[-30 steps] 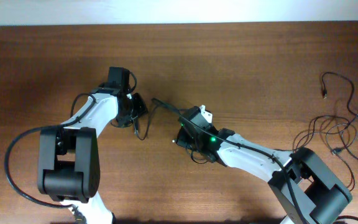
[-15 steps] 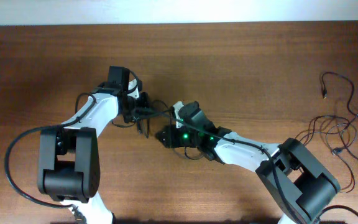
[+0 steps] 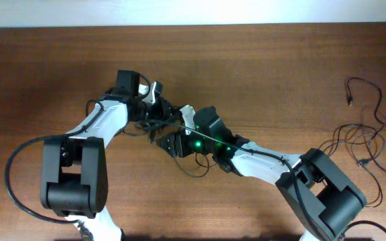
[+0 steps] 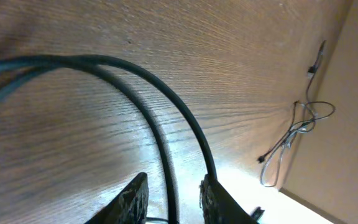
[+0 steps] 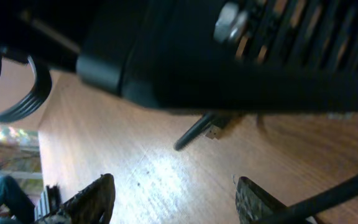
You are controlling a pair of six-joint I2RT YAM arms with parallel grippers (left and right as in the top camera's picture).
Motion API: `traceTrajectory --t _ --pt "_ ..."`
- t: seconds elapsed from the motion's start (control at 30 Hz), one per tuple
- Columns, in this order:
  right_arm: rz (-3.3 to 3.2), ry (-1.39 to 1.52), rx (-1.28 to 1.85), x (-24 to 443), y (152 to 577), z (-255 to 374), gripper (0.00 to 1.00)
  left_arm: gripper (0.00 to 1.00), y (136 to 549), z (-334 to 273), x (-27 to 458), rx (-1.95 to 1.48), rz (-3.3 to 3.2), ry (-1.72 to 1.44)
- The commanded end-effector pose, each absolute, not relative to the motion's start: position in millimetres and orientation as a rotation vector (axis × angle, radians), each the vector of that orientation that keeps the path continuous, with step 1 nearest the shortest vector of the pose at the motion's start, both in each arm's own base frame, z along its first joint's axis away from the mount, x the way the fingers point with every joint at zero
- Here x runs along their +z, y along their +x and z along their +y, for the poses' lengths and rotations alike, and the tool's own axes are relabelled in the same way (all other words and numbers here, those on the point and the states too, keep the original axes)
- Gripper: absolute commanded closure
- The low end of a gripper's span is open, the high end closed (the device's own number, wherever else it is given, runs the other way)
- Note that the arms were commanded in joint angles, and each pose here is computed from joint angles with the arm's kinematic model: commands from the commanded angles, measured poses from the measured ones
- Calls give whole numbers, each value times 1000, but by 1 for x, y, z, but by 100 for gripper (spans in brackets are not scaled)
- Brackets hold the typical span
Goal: Untangle cables
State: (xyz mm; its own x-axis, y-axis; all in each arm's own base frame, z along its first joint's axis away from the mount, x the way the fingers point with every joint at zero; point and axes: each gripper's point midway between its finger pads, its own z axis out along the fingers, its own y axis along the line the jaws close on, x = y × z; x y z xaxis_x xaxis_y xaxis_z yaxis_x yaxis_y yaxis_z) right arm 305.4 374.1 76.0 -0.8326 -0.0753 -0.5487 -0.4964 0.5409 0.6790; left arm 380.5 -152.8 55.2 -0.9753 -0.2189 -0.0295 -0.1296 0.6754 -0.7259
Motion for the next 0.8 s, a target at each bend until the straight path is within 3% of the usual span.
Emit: traceTrajectory --t 0.0,0.2,0.33,0.4,0.53,0.57,0.63,0.67,0.77 --pt "2307 -412 1148 73 321 368 41 70 372 -167 66 -1371 2756 -330" --pt "2268 -402 1163 64 329 374 48 73 368 -175 76 -1480 2729 -305" --pt "2289 -123 1192 69 345 369 53 73 369 -175 76 -1479 2727 -304" --pt "2293 -92 1190 69 347 368 67 73 369 -175 76 -1480 2727 -304" --pt "2388 -80 1149 51 338 361 85 72 369 -174 75 -1473 2727 -304" --pt "2446 -66 1115 40 333 356 96 71 370 -173 74 -1455 2729 -305" --pt "2469 -120 1084 34 328 353 96 69 378 -158 57 -1259 2770 -342" --pt "2453 -175 1095 39 326 355 96 62 381 -149 49 -1156 2782 -331" --pt "2390 -268 1091 71 324 354 96 11 385 -142 48 -1100 2763 -215"
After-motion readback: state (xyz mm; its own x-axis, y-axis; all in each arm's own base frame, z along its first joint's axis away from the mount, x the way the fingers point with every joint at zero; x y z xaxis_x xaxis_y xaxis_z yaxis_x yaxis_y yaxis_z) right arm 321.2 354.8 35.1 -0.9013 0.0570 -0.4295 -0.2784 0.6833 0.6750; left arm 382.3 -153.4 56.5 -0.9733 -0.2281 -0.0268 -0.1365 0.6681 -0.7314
